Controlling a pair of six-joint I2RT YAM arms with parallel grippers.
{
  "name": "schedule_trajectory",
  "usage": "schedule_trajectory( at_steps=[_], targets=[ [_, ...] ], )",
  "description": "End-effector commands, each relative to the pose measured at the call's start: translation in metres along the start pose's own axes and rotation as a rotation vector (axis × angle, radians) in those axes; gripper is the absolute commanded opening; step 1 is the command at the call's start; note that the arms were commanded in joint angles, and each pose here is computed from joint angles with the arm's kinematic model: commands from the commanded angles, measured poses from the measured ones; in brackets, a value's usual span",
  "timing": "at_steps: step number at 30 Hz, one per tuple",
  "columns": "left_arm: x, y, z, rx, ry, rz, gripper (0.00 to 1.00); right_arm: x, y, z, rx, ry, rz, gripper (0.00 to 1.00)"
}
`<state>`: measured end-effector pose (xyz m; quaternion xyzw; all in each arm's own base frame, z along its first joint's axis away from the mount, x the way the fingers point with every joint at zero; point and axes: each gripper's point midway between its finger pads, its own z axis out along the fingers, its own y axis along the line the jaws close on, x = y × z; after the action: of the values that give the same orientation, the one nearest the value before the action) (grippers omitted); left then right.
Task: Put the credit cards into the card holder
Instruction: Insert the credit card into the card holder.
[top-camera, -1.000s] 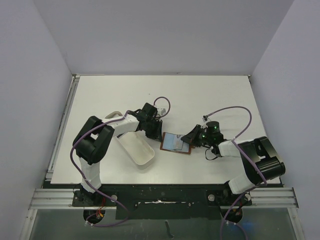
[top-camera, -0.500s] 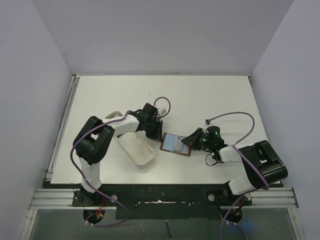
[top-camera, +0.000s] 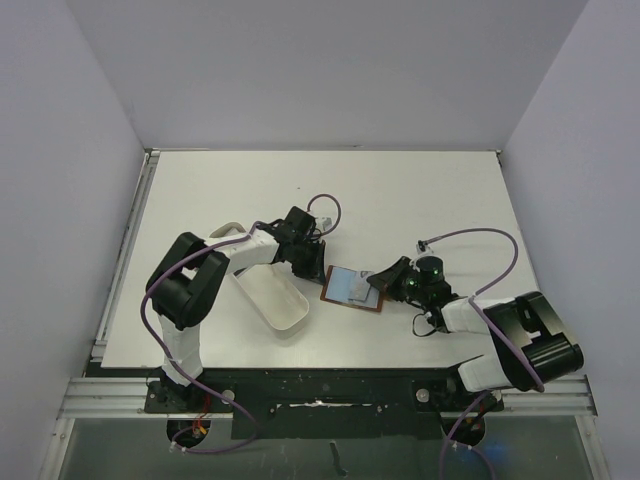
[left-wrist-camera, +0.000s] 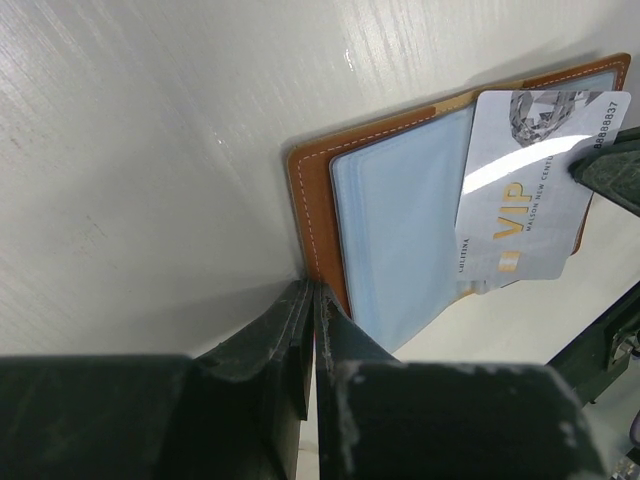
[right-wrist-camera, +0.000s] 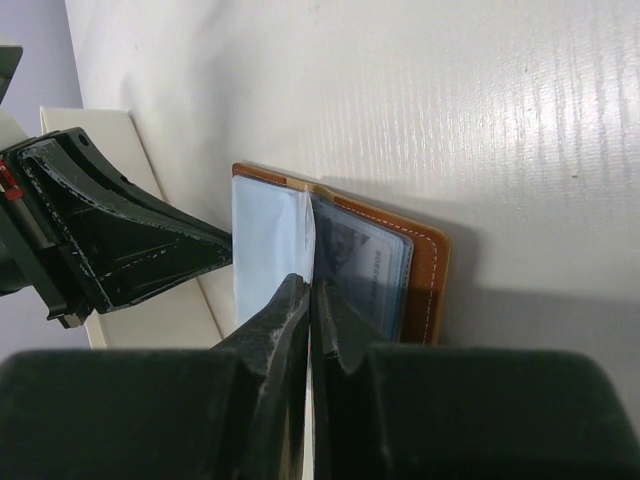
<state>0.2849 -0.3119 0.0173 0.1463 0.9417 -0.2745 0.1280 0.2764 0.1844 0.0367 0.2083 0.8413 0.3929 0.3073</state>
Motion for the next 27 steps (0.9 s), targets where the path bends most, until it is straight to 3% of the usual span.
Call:
schedule_trajectory(
  at_steps=[1, 16, 27],
  targets=[
    [0.004, 0.0, 0.002, -0.001, 0.004, 0.007, 0.04, -0.004, 0.008, 0.002, -0.026, -0.033, -0.051, 0.0],
    [0.001, -0.003, 0.003, 0.003, 0.001, 0.005, 0.03, 0.011, 0.012, 0.005, -0.068, 0.006, -0.059, 0.0],
    [0.001, -0.003, 0.002, 0.003, 0.0, 0.003, 0.03, 0.017, 0.002, 0.007, 0.0, 0.066, -0.065, 0.14]
  ],
)
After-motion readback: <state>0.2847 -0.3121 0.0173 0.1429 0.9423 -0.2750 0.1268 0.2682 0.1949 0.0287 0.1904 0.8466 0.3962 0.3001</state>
